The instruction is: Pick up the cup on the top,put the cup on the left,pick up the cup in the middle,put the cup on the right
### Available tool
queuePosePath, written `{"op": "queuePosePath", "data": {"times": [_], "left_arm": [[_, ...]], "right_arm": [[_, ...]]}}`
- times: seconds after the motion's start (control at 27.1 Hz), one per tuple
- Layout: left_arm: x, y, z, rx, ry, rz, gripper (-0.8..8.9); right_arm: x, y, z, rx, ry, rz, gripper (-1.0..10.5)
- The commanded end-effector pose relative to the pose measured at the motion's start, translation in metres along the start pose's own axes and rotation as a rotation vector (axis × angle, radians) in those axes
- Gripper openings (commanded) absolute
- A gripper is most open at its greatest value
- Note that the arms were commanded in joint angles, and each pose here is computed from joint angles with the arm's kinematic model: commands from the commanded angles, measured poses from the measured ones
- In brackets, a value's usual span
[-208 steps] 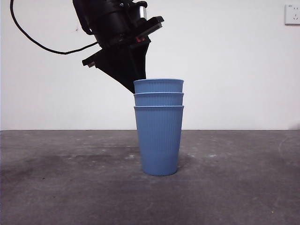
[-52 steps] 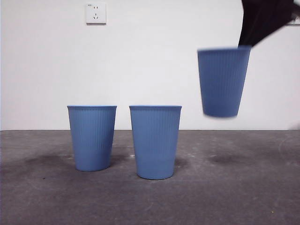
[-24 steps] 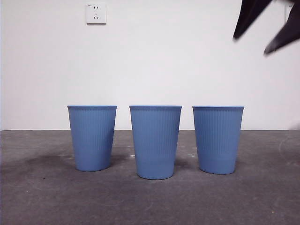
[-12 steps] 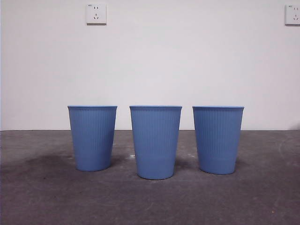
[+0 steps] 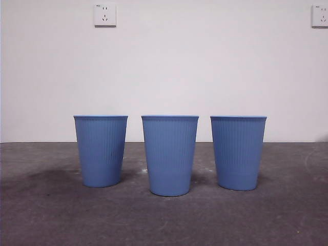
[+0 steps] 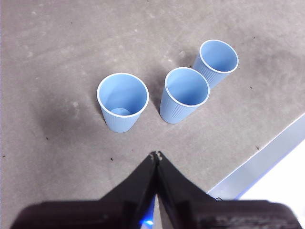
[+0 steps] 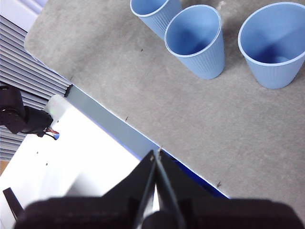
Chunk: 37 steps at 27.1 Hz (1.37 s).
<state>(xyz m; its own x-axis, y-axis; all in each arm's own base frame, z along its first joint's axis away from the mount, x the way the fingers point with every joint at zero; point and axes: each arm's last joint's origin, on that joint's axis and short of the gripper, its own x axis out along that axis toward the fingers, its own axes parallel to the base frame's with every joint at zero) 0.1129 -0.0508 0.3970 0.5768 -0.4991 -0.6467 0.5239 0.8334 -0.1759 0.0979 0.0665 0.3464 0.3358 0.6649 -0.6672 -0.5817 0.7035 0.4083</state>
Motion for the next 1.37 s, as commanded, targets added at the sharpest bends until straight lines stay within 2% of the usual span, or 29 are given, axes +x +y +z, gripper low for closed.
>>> {"op": "queuePosePath", "data": {"times": [0.04,0.07,0.11,0.22,0.26,0.33,0.44,0.55,0.7,0.89,1.11,1.37], "left_arm": [[-0.001,0.0,0.002,0.027,-0.023,0.008,-0.04],[-0.001,0.001,0.003,0.049,-0.039,0.017,-0.04],[-0.002,0.003,0.009,0.081,-0.096,0.081,-0.04],[-0.022,0.011,0.02,0.264,-0.432,0.272,-0.04],[-0.027,0.015,0.017,0.293,-0.555,0.33,-0.04],[-0.027,0.022,-0.004,0.319,-0.757,0.448,-0.04],[-0.005,0.037,-0.053,0.311,-0.868,0.633,-0.04],[0.018,0.047,-0.088,0.27,-0.852,0.719,-0.04],[0.051,0.06,-0.129,0.231,-0.785,0.74,-0.04],[0.083,0.071,-0.163,0.189,-0.713,0.74,-0.04],[0.107,0.08,-0.189,0.154,-0.674,0.733,-0.04],[0.115,0.081,-0.2,0.131,-0.606,0.719,-0.04]], "right_arm": [[0.0,0.0,0.0,0.003,-0.004,-0.002,0.1],[0.0,0.0,0.0,0.003,-0.004,-0.002,0.1],[0.0,0.0,0.0,0.003,-0.003,-0.002,0.1],[0.0,0.0,0.0,0.003,-0.004,-0.002,0.1],[0.0,0.0,0.0,0.003,-0.004,-0.003,0.1],[0.0,0.0,0.0,0.003,-0.004,-0.002,0.1],[0.0,0.0,0.0,0.003,-0.004,-0.002,0.1],[0.0,0.0,0.0,0.003,-0.004,-0.002,0.1],[0.0,0.0,0.0,0.003,-0.004,-0.002,0.1],[0.0,0.0,0.0,0.003,-0.004,-0.002,0.1],[0.0,0.0,0.0,0.003,-0.004,-0.002,0.1],[0.0,0.0,0.0,0.003,-0.003,-0.002,0.1]]}}
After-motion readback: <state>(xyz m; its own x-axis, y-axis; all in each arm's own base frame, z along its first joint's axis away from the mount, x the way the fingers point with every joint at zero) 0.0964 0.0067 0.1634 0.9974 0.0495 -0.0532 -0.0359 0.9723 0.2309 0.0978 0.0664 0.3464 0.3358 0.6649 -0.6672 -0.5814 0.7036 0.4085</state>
